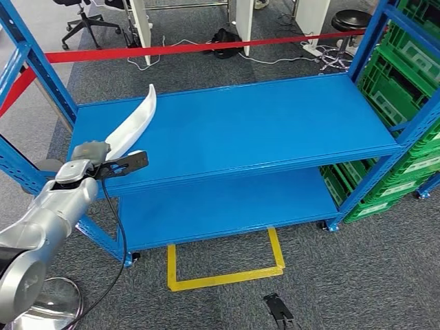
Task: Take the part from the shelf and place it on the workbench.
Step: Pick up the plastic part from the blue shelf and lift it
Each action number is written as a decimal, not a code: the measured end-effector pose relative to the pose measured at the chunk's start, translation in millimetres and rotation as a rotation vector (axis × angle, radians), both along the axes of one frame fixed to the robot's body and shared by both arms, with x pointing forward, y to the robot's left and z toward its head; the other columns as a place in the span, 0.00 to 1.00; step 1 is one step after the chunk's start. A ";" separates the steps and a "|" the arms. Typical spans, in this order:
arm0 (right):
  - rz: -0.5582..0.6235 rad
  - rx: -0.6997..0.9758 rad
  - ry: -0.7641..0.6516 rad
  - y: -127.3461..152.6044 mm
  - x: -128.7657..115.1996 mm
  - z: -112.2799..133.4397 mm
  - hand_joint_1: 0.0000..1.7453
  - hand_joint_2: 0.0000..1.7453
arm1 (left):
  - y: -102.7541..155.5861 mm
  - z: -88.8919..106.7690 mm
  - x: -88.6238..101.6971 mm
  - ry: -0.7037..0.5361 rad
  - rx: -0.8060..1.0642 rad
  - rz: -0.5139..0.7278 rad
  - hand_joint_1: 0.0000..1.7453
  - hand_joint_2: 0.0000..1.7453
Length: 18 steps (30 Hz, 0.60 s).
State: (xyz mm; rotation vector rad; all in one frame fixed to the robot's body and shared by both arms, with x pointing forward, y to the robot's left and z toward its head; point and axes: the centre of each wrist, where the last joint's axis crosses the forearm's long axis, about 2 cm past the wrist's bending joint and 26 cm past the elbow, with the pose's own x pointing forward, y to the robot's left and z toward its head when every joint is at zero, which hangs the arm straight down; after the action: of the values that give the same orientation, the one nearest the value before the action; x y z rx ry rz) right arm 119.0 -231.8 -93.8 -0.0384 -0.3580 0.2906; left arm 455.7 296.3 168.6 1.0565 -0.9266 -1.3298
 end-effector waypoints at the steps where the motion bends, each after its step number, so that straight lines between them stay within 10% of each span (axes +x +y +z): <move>1: -0.002 0.000 0.000 -0.1 -0.4 -0.1 0.00 1.00 | 0.0 0.4 0.1 -0.015 -0.004 -0.012 1.00 1.00; 18: -0.050 0.007 0.011 -1.3 -14.6 -3.7 0.00 1.00 | -47.1 48.7 16.5 -0.344 -0.022 -0.327 1.00 1.00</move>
State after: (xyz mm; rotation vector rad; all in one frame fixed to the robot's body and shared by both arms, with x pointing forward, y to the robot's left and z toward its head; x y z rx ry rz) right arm 104.4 -233.1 -97.6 -0.0388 -0.3470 0.2402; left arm 472.2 249.2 217.3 1.1731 -1.4158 -1.4206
